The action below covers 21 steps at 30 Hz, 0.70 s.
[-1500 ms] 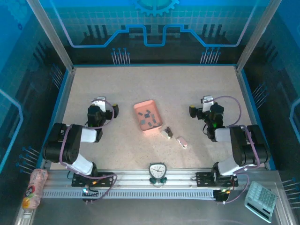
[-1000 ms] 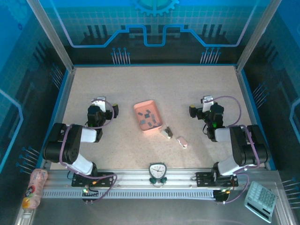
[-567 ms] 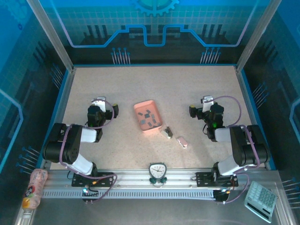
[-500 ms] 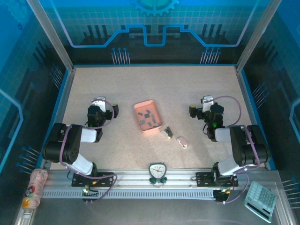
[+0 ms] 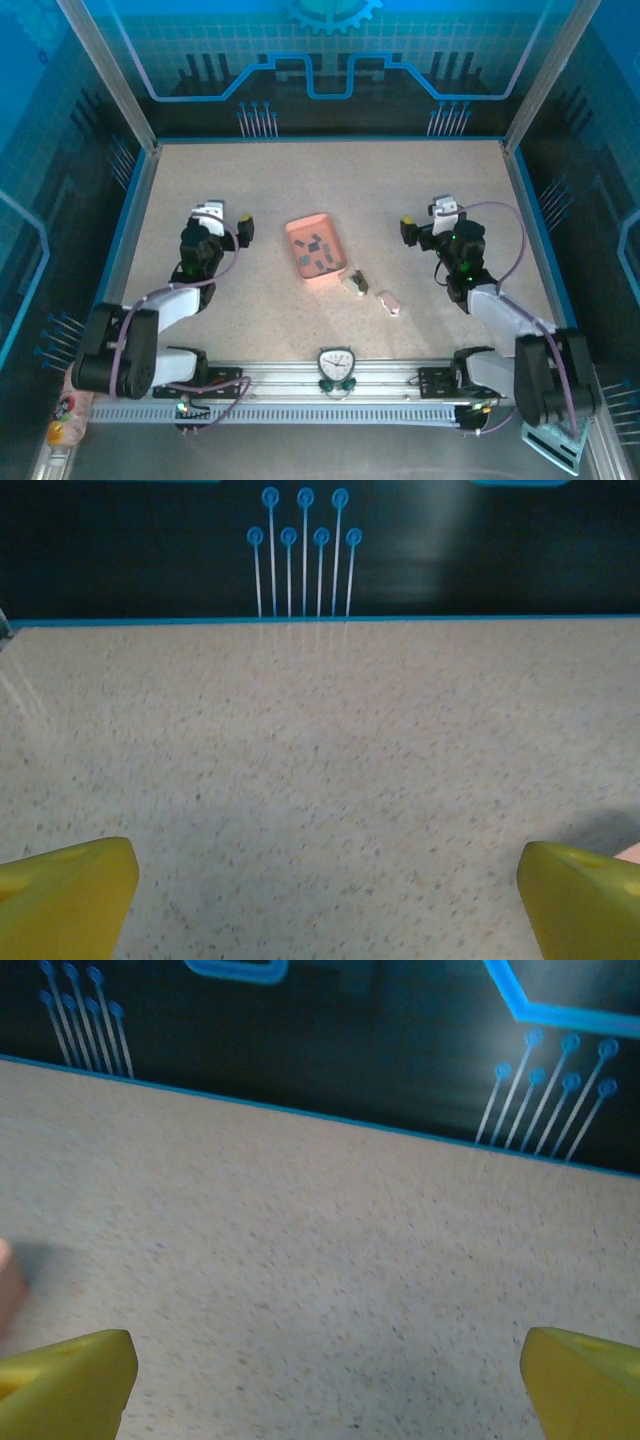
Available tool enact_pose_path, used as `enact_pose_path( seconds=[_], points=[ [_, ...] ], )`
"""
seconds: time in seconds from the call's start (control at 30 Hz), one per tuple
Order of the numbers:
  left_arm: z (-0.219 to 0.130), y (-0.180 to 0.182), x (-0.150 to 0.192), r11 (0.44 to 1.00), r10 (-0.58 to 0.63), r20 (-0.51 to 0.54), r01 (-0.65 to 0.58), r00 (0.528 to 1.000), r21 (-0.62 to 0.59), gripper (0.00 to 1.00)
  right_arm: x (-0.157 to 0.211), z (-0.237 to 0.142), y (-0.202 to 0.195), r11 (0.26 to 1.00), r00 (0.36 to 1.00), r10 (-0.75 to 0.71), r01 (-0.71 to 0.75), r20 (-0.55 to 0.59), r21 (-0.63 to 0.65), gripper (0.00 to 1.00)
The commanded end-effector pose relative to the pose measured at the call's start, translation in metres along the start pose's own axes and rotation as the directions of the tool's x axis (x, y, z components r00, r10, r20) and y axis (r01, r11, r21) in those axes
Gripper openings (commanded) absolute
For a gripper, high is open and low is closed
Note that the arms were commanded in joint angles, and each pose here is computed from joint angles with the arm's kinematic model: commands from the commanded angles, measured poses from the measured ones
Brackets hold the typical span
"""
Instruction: Load the staples into the stapler
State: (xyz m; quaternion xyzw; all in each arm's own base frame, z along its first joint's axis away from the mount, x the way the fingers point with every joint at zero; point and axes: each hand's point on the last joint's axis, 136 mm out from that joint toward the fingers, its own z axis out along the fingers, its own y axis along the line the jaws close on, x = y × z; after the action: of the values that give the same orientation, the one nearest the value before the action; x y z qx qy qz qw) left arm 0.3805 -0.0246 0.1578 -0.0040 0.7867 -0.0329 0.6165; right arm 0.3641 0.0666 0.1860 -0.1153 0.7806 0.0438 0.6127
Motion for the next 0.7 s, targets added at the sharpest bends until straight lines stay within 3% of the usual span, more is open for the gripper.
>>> enact_pose_path(
  seconds=[0.0,0.17,0.27,0.37,0.47,0.6,0.67],
  points=[
    [-0.006,-0.013,-0.015,0.998,-0.043,-0.073,0.047,0.996,0.053,0.99,0.010,-0.017,0.028,0.996,0.987,0.010,-0.024,-0.157,-0.090,1.00],
    [-0.015,-0.027,-0.020,0.977,-0.192,-0.221,0.207,0.956,0.044,0.99,0.021,-0.038,0.058,0.988,0.919,0.074,-0.119,-0.388,-0.094,1.00],
    [-0.019,-0.038,-0.013,0.961,-0.250,-0.309,0.273,0.918,0.034,0.99,0.041,-0.048,0.088,0.981,0.841,0.000,-0.104,-0.540,-0.162,1.00],
    [-0.023,-0.047,0.000,0.946,-0.294,-0.395,0.325,0.870,0.012,0.96,0.066,-0.059,0.113,0.974,0.740,-0.092,-0.071,-0.666,-0.214,1.00],
    [-0.025,-0.056,0.012,0.946,-0.282,-0.463,0.325,0.840,0.013,0.95,0.090,-0.076,0.118,0.979,0.598,-0.129,-0.052,-0.791,-0.199,1.00],
    [-0.025,-0.063,0.020,0.943,-0.277,-0.499,0.331,0.821,0.021,0.95,0.111,-0.103,0.118,0.982,0.415,-0.131,-0.071,-0.900,-0.176,0.99],
    [-0.024,-0.064,0.023,0.945,-0.271,-0.505,0.327,0.819,0.022,0.95,0.115,-0.112,0.120,0.983,0.364,-0.111,-0.098,-0.925,-0.156,0.92]
  ],
)
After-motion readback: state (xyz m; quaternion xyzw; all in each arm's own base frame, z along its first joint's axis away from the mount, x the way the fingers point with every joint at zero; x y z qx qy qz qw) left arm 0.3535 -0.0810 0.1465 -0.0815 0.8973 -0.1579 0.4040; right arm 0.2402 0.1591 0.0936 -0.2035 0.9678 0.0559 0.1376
